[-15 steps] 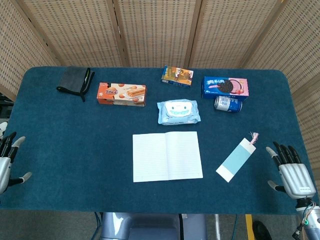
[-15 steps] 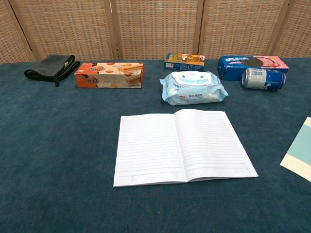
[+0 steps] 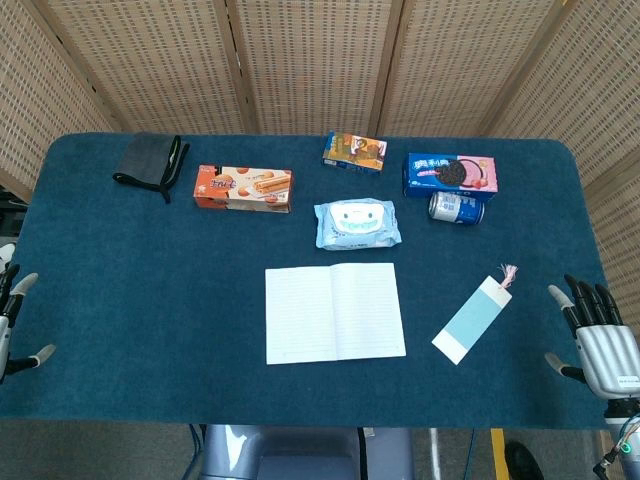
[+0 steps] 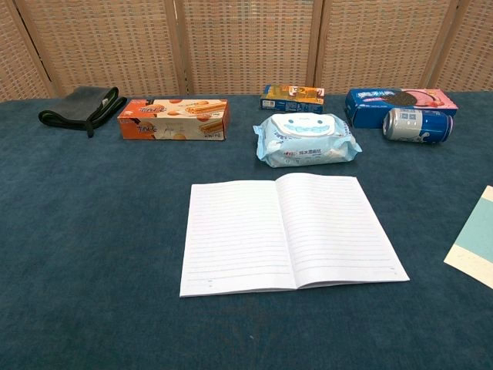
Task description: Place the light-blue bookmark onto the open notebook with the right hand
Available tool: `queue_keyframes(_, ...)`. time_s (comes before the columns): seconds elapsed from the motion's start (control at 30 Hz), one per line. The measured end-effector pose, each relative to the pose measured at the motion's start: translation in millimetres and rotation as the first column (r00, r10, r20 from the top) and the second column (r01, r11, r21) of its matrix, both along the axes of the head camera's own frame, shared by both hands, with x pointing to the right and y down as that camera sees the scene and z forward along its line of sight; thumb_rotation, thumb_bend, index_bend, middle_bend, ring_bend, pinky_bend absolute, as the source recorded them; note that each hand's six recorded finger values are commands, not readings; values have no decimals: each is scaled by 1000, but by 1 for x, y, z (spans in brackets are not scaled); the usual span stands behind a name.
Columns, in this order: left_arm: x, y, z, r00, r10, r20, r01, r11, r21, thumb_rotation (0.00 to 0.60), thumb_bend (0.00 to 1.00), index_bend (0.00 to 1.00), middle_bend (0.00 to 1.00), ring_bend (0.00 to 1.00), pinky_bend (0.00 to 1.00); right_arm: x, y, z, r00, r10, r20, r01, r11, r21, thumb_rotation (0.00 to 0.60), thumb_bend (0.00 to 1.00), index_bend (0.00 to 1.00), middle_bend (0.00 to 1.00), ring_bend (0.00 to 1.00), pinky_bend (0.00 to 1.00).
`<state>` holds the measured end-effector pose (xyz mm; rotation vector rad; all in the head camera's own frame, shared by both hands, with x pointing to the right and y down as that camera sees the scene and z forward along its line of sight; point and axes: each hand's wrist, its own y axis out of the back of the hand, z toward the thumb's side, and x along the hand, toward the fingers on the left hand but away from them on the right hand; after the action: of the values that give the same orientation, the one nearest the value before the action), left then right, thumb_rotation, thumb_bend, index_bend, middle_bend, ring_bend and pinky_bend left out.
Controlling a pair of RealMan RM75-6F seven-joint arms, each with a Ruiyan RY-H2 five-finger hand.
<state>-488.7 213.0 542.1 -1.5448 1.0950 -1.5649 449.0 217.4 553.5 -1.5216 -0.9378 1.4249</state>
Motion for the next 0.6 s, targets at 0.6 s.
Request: queue_keyframes(0.6, 1, -5, 4, 1000, -9, 7, 9, 1000, -2, 600, 0, 0, 0, 0, 0, -21, -62, 50, 869, -496, -4, 488, 857, -164, 600, 0, 207, 0, 0, 0)
